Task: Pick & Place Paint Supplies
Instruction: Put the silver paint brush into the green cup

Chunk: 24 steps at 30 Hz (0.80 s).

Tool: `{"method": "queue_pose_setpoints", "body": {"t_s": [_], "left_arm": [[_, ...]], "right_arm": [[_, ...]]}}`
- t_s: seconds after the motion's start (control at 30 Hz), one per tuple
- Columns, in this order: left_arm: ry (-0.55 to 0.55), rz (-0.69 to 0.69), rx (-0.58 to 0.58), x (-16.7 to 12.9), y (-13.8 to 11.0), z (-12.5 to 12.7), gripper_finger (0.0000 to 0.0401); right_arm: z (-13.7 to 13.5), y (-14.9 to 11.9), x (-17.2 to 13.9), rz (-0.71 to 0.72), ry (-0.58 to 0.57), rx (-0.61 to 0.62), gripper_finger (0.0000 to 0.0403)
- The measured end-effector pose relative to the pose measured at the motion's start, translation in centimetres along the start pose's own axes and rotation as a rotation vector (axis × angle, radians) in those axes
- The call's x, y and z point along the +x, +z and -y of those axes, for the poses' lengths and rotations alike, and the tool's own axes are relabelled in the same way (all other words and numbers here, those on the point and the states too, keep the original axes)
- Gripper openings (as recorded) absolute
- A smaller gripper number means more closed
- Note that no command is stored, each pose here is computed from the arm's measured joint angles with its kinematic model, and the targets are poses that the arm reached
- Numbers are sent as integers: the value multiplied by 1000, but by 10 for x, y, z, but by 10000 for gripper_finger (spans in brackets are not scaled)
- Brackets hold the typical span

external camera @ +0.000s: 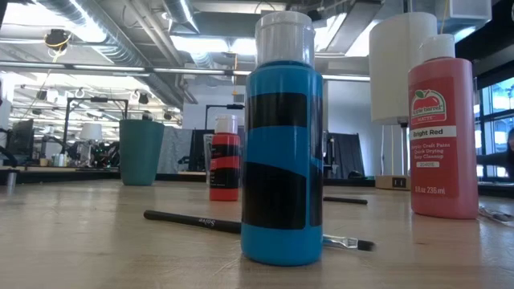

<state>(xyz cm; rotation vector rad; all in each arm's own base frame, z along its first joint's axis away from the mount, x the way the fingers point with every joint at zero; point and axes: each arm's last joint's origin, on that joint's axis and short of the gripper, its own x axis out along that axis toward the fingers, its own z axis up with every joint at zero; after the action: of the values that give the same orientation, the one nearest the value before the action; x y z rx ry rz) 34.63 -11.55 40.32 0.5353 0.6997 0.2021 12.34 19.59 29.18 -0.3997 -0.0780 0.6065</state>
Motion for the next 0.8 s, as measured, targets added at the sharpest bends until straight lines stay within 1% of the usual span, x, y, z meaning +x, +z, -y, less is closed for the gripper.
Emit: {"method": "queue_pose_setpoints", "body": {"t_s": [0.13,0.27,0.37,0.47,0.57,0.67,0.8], "left_arm": [[41,0,-45,-15,-28,-24,1],[99,29,-129,-23,-70,-42,1],[148,99,-199,-24,-106,-49,1],[210,224,-272,-29,-140,-57,1],[280,332,-330,-31,-173,-60,1],[365,411,-391,-32,-202,-60,2],[484,481,-475,-30,-232,-55,2]], "right_arm": [[5,0,2,0,-36,-45,174],[12,-3,5,-14,-69,-71,174],[19,-6,7,-28,-101,-72,174],[27,-9,10,-44,-134,-70,174],[33,-12,12,-55,-150,-67,174],[39,-15,14,-52,-129,-53,174],[46,-19,16,-53,-102,-27,174]]}}
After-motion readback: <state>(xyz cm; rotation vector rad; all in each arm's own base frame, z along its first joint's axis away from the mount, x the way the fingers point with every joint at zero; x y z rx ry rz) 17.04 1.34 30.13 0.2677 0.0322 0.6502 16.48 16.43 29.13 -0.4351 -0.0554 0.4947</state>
